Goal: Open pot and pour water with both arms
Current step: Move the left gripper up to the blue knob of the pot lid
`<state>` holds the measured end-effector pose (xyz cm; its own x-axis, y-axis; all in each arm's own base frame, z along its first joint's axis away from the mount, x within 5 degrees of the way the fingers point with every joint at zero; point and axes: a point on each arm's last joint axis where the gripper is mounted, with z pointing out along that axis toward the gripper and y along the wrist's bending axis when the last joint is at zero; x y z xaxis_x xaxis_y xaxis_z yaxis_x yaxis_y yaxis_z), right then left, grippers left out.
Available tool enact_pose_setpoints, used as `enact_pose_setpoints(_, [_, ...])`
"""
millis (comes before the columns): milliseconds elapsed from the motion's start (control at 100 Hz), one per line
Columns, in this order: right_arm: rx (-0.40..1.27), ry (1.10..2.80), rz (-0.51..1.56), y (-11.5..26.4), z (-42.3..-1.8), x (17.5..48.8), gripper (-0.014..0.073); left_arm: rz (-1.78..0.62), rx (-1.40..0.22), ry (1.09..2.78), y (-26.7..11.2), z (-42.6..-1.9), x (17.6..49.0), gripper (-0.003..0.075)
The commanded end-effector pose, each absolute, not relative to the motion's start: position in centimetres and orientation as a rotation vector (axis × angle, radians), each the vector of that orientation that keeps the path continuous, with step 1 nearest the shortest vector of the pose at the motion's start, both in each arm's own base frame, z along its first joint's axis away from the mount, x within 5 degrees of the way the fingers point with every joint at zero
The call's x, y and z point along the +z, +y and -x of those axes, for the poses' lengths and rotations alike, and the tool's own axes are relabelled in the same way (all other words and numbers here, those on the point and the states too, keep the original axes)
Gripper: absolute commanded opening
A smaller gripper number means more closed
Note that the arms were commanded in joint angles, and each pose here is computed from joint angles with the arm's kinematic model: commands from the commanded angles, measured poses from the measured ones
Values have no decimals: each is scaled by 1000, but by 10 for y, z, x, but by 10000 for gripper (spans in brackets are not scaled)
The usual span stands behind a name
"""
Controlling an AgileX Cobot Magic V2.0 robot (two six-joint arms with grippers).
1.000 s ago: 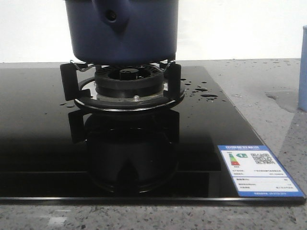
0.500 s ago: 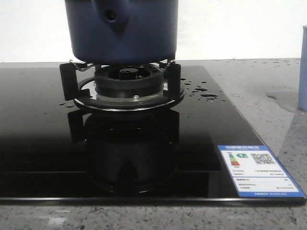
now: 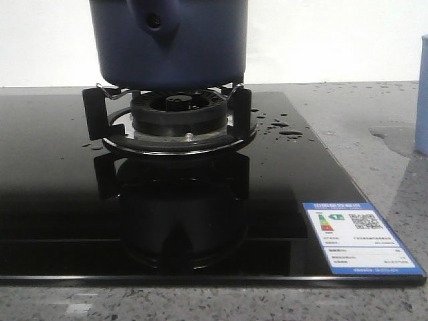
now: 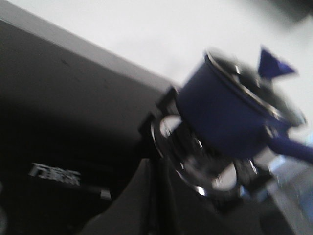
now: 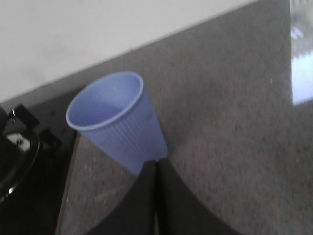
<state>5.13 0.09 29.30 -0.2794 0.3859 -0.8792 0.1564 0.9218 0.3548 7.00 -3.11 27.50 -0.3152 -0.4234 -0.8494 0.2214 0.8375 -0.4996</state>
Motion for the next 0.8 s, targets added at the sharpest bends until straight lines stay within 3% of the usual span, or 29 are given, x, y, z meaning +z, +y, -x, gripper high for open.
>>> enact_pose_setpoints(0, [294, 2012, -429, 5, -57, 312, -74, -11, -689, 1846, -42, -83, 301, -17])
enact_pose_setpoints(140, [499, 2207, -269, 24, -65, 323, -74, -342, -906, 1809, -67, -98, 328, -17])
enact_pose_setpoints(260, [746, 2152, 17, 46, -70, 337, -74, -540, -1069, 1625, -82, -109, 350, -17])
enact_pose_setpoints(310, [777, 2084, 148, 52, -70, 342, -74, -605, -1091, 1569, -86, -115, 357, -18])
enact_pose_setpoints(410, [731, 1949, 309, 55, -72, 350, -74, -700, -1065, 1528, -93, -129, 364, -18])
enact_pose_setpoints(570, [600, 1838, 345, 50, -78, 358, -70, -886, -974, 1424, -105, -150, 372, -1])
enact_pose_setpoints(630, [559, 1810, 365, 49, -79, 360, -23, -957, -943, 1377, -111, -157, 374, 63])
enact_pose_setpoints(680, [529, 1793, 378, 48, -80, 361, 57, -999, -923, 1346, -116, -163, 376, 176])
enact_pose_setpoints(790, [496, 1767, 355, 45, -82, 363, 386, -1015, -893, 1331, -124, -178, 382, 451])
